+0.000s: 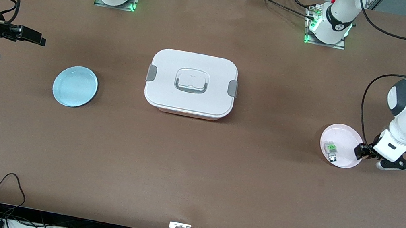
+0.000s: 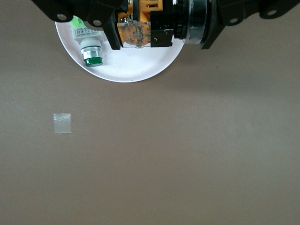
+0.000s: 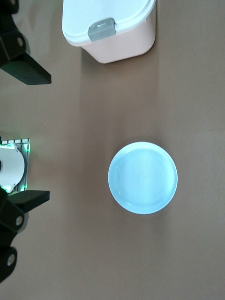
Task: Transfer orange switch to right arm and place
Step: 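Close the left gripper on the orange switch and lift it, then carry the switch over the lunch box while the right gripper approaches, then grasp the orange switch with the right gripper from the left gripper, then open the left gripper and withdraw it while the right gripper pulls back, then lower the switch onto the blue plate while the left gripper rises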
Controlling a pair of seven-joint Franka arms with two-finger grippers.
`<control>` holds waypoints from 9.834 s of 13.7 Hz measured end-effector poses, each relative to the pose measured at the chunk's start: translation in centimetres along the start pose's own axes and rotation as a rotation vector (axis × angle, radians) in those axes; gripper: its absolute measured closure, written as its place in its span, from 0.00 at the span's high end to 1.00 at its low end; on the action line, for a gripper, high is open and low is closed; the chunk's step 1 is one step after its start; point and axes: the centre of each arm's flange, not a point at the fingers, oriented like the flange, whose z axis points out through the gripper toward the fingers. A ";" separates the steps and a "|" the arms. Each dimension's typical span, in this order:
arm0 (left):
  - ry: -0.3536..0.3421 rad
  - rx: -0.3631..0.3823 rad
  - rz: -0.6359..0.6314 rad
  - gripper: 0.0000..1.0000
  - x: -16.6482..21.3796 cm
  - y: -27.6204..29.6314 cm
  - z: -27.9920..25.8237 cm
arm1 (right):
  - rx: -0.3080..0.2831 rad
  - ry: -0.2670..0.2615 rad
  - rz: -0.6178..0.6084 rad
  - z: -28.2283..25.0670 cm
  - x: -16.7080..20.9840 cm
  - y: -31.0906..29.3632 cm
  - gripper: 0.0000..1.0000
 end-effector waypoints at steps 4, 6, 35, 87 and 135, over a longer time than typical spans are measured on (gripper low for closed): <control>-0.010 -0.043 0.052 0.72 1.4 2.7 -3.8 | 0.255 -0.024 0.025 1.1 1.3 0.4 1.00; -0.100 -0.105 0.035 0.72 3.3 2.9 -6.7 | 0.361 -0.044 0.039 2.1 2.3 0.8 1.00; 0.665 -1.218 0.635 0.72 -1.6 48.1 -19.1 | 1.105 -0.176 0.138 9.0 7.3 -11.2 1.00; 0.730 -1.293 0.684 1.00 -2.8 52.7 -21.7 | 1.106 -0.099 0.065 11.5 6.1 -23.8 0.28; -0.298 -0.144 0.136 1.00 1.4 9.4 -30.5 | -0.307 0.027 -1.185 28.3 7.1 1.7 0.28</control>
